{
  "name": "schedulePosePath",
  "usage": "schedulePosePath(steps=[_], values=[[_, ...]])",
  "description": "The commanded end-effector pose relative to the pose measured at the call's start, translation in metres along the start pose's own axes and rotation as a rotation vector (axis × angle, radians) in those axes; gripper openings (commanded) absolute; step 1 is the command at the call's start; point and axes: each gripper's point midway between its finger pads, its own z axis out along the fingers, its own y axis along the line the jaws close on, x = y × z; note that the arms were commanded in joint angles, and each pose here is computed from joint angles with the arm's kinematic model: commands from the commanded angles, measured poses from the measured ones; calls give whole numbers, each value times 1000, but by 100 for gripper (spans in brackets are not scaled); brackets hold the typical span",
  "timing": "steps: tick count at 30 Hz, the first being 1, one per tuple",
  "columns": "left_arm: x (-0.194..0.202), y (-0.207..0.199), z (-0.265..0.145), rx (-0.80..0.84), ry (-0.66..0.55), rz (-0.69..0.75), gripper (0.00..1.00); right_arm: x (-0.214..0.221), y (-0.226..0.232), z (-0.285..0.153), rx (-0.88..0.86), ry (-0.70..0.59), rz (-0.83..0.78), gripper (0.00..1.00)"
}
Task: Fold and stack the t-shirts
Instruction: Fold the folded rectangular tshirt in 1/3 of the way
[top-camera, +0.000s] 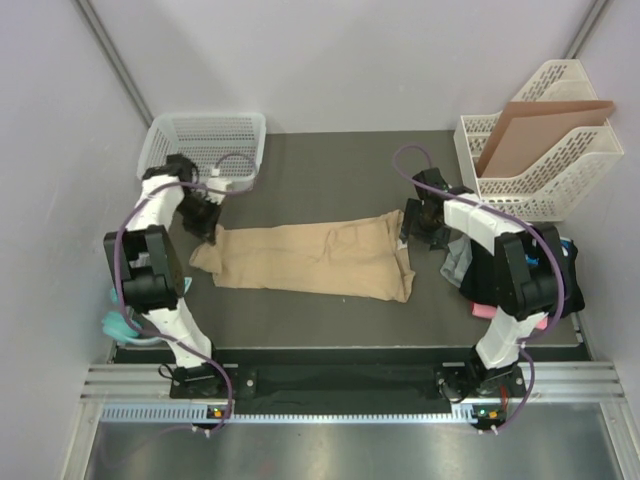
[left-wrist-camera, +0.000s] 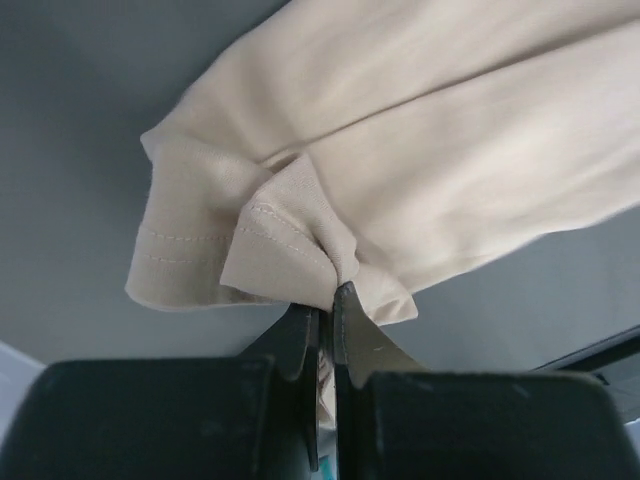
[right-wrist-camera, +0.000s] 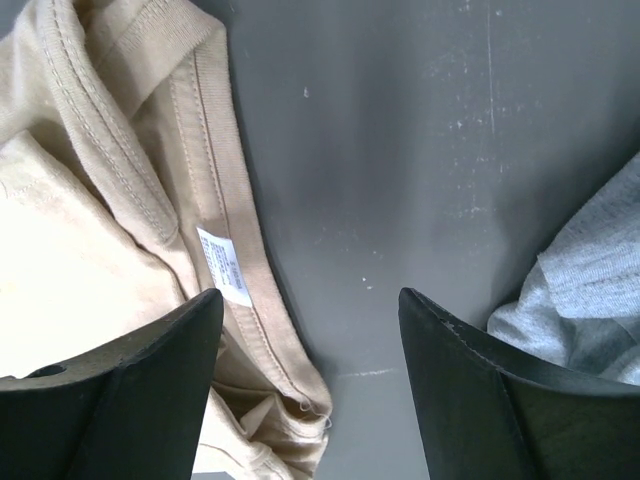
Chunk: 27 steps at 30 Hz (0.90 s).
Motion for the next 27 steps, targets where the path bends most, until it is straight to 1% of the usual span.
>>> schedulePosePath(steps=[1,7,13,20,23,27], values=[[-31,-84,-19,43,-27,124,0,-9,6,-18,-34,-66,0,71],[-50,-132,-10,94,-8,166,0,-10,3,-22,-37,-79,-5,71],[-68,-167,1,138,-21,192,0,-10,2,-26,-42,-85,-3,71],[-96,-193,14,153,-64,207,0,-7,2,-28,-49,-82,-3,71],[-106,-201,24,174,-76,188,0,-7,1,-30,-48,-87,2,71],[-112,-220,37,211,-62,189,0,-5,0,-30,-45,-81,5,71]])
